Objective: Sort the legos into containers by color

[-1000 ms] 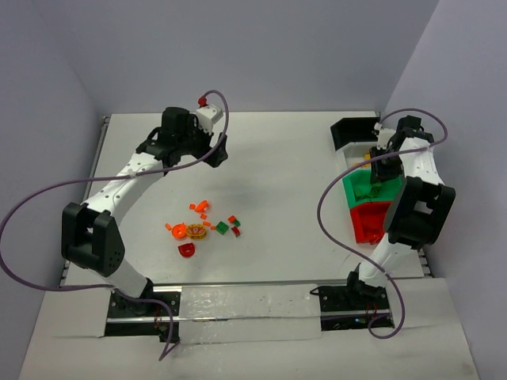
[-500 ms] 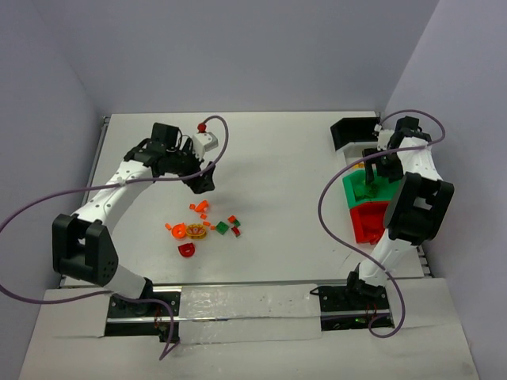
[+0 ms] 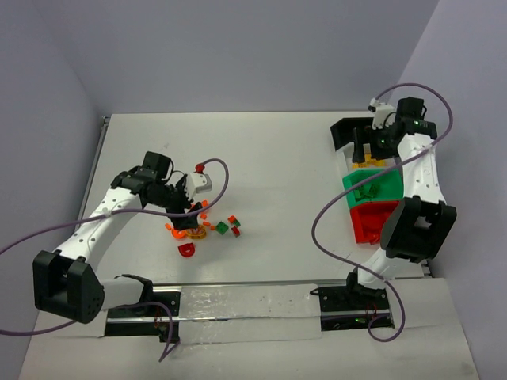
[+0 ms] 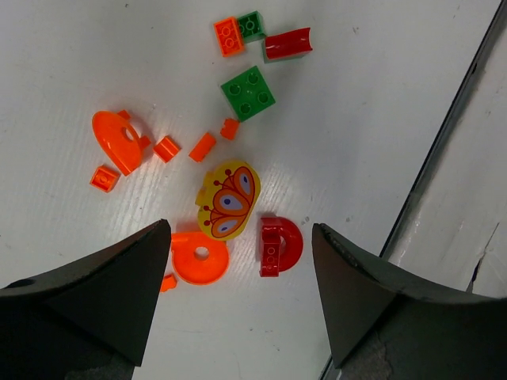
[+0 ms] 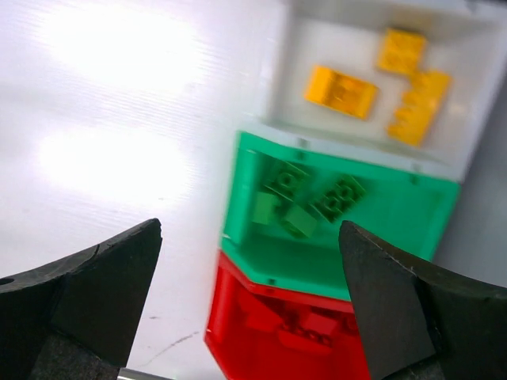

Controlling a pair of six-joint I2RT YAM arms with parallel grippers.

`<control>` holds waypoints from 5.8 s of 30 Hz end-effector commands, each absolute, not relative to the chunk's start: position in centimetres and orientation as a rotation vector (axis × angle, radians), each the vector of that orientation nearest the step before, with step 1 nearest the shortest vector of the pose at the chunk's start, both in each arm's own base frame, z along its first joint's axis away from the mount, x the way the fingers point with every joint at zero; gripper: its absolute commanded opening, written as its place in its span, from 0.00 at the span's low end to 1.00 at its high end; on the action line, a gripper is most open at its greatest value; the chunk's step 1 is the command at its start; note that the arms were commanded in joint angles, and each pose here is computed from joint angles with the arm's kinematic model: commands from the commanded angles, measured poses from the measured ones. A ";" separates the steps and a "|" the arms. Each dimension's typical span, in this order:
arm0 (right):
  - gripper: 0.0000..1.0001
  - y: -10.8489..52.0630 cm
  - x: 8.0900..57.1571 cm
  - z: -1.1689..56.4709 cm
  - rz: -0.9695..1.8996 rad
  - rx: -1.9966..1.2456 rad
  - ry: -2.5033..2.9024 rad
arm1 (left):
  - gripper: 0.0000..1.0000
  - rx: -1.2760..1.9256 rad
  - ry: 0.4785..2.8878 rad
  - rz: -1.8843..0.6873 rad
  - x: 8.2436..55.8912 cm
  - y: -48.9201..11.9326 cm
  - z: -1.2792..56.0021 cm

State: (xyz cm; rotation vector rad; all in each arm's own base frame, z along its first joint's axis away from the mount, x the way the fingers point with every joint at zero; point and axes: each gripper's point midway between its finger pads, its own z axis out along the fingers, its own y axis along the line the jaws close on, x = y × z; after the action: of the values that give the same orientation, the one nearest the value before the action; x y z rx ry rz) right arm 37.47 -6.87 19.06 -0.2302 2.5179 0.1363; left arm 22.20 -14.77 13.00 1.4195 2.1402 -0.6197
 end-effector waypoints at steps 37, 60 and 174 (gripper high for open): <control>1.00 9.2 40.1 21.9 0.815 -0.273 2.256 | 0.30 1.654 2.162 -0.380 24.2 -14.2 0.7; 1.00 28.1 32.9 21.7 1.519 -0.411 2.246 | 0.11 1.210 1.840 -0.658 27.0 -25.8 18.5; 0.74 3.3 42.5 19.7 0.491 -0.135 2.369 | 0.71 1.321 2.353 -0.402 24.5 -23.9 3.7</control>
State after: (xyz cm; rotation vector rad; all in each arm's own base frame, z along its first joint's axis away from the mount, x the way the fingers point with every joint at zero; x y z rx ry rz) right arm 42.48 2.83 17.67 -0.1201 2.4445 0.4756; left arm 22.63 -22.36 2.67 1.3375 2.4285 -0.4154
